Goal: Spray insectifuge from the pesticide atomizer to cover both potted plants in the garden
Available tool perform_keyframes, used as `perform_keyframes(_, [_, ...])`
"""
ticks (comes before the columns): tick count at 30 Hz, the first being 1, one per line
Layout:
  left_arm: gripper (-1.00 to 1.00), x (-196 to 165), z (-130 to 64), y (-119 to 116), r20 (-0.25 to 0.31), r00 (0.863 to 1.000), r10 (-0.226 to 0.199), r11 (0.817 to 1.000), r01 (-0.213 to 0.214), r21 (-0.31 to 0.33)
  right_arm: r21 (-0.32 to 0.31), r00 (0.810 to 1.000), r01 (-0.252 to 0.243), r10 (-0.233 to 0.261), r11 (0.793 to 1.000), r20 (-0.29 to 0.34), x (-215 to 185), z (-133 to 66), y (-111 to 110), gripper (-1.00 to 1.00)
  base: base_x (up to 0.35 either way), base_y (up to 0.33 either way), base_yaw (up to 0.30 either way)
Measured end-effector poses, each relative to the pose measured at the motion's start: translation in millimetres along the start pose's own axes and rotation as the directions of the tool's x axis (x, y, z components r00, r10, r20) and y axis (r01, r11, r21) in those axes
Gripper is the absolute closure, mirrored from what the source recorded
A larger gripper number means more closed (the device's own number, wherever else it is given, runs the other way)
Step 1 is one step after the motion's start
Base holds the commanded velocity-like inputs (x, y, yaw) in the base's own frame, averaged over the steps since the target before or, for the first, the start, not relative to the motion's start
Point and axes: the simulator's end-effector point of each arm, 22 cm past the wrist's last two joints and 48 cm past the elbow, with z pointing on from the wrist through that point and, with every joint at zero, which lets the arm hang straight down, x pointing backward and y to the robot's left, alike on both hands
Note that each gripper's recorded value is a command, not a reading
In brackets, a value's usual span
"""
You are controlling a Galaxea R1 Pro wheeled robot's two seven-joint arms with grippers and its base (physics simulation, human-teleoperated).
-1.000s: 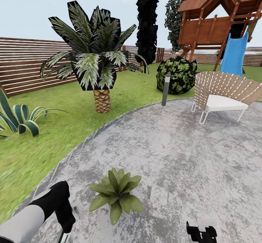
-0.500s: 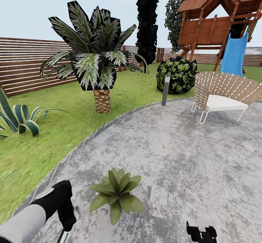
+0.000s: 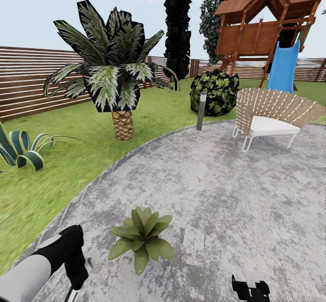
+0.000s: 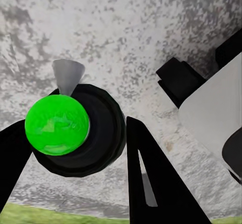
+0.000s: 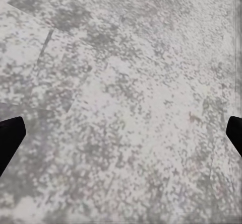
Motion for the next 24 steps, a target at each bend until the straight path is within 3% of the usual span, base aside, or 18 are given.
perform_keyframes(7, [1.00,-11,-5.1,-2,0.013,1.000,0.000,1.000,0.000,0.005,0.000,1.000,0.001,-0.001,1.000,-0.004,2,0.3,0,-1.00,0.000,0.000,-0.007])
perform_keyframes(12, [1.00,-27,-24.3,11,0.040,0.999,-0.006,1.000,0.007,-0.017,-0.001,1.000,0.003,-0.003,1.000,-0.012,6,0.7,1,-1.00,0.000,0.000,0.000])
perform_keyframes(24, [1.00,-1,-4.8,14,-0.011,0.999,-0.048,0.999,0.048,0.016,-0.003,1.000,0.008,-0.009,1.000,-0.030,15,1.7,2,-1.00,0.000,0.000,0.000])
